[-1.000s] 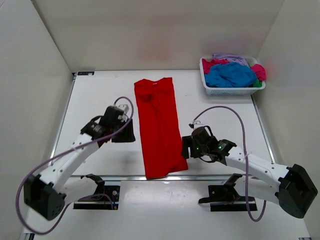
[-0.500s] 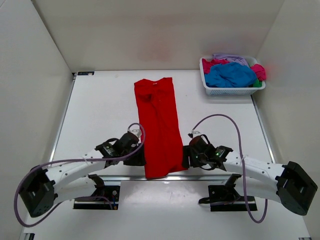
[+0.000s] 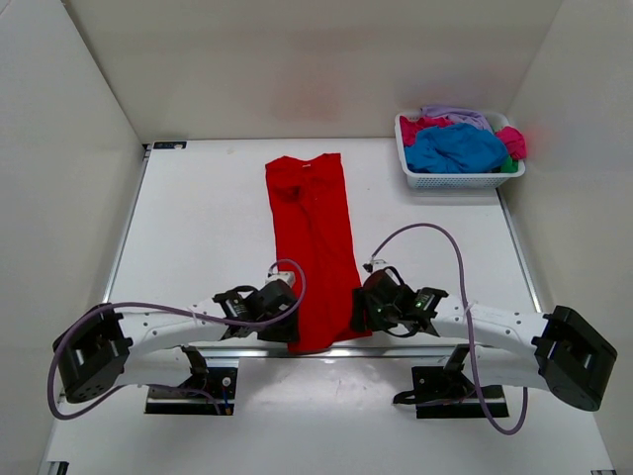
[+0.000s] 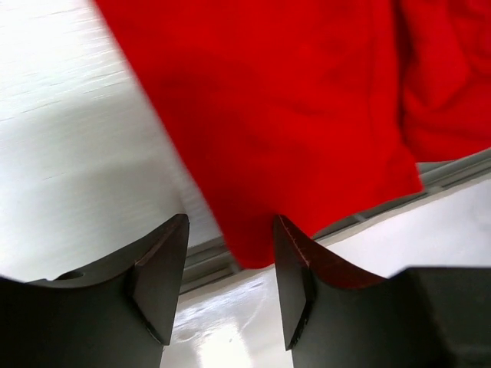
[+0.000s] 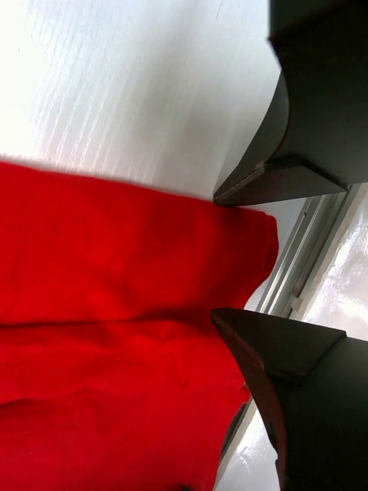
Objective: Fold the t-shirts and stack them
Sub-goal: Grab the bottom of the folded rectangular tshirt with both arms, then fold the folded rectangular tshirt in 1/3 of the way
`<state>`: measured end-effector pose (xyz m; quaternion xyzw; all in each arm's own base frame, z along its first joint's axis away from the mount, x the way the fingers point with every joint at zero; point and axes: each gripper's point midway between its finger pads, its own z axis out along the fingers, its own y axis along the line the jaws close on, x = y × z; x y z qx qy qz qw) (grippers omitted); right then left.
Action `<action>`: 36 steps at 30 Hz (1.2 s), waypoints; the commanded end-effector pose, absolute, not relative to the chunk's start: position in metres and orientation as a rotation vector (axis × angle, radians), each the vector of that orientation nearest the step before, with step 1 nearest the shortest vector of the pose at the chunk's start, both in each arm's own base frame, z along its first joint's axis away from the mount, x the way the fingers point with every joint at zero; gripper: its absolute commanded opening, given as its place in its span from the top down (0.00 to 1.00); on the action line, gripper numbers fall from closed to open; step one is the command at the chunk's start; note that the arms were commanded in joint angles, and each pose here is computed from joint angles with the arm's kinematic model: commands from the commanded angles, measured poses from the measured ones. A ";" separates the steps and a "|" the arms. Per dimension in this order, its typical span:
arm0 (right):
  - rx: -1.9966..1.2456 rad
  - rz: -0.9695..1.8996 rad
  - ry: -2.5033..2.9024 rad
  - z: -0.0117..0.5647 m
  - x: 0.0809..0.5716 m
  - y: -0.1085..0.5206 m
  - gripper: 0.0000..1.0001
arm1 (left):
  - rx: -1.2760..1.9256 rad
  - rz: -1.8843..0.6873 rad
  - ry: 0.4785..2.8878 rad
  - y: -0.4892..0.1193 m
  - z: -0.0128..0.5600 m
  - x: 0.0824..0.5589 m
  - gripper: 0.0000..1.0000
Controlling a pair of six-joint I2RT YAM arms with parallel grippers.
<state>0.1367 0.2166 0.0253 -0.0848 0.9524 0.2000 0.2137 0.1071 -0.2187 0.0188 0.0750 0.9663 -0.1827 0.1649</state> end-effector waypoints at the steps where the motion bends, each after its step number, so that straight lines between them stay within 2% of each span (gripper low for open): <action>1: -0.222 0.440 2.778 0.000 0.111 0.195 0.46 | 0.185 -0.511 2.754 -0.226 0.013 0.104 0.42; 4: -0.219 0.427 2.798 -0.002 0.102 0.192 0.48 | 0.188 -0.496 2.771 -0.227 0.007 0.099 0.44; 7: -0.226 0.408 2.832 -0.010 0.093 0.186 0.55 | 0.195 -0.494 2.772 -0.226 0.007 0.098 0.51; 9: -0.232 0.404 2.853 -0.014 0.088 0.183 0.77 | 0.203 -0.482 2.772 -0.224 0.006 0.098 0.69; 10: -0.236 0.410 2.859 -0.014 0.087 0.184 0.80 | 0.195 -0.479 2.772 -0.223 0.007 0.098 0.79; 11: -0.234 0.413 2.864 -0.014 0.086 0.185 0.89 | 0.201 -0.475 2.776 -0.222 0.006 0.097 0.89; 13: -0.267 0.417 2.873 -0.014 0.081 0.186 0.99 | 0.209 -0.474 2.780 -0.222 0.007 0.096 0.97; 15: -0.293 0.422 2.874 -0.012 0.078 0.187 1.00 | 0.211 -0.488 2.793 -0.221 0.007 0.092 1.00; 26: -0.535 0.464 2.903 0.025 0.046 0.207 1.00 | 0.193 -0.540 2.825 -0.205 0.036 0.065 1.00; 31: -0.541 0.467 2.869 0.046 0.070 0.211 1.00 | 0.168 -0.498 2.762 -0.203 0.066 0.097 1.00; 36: -0.594 0.479 2.819 0.069 0.117 0.217 0.99 | 0.157 -0.489 2.733 -0.211 0.085 0.134 1.00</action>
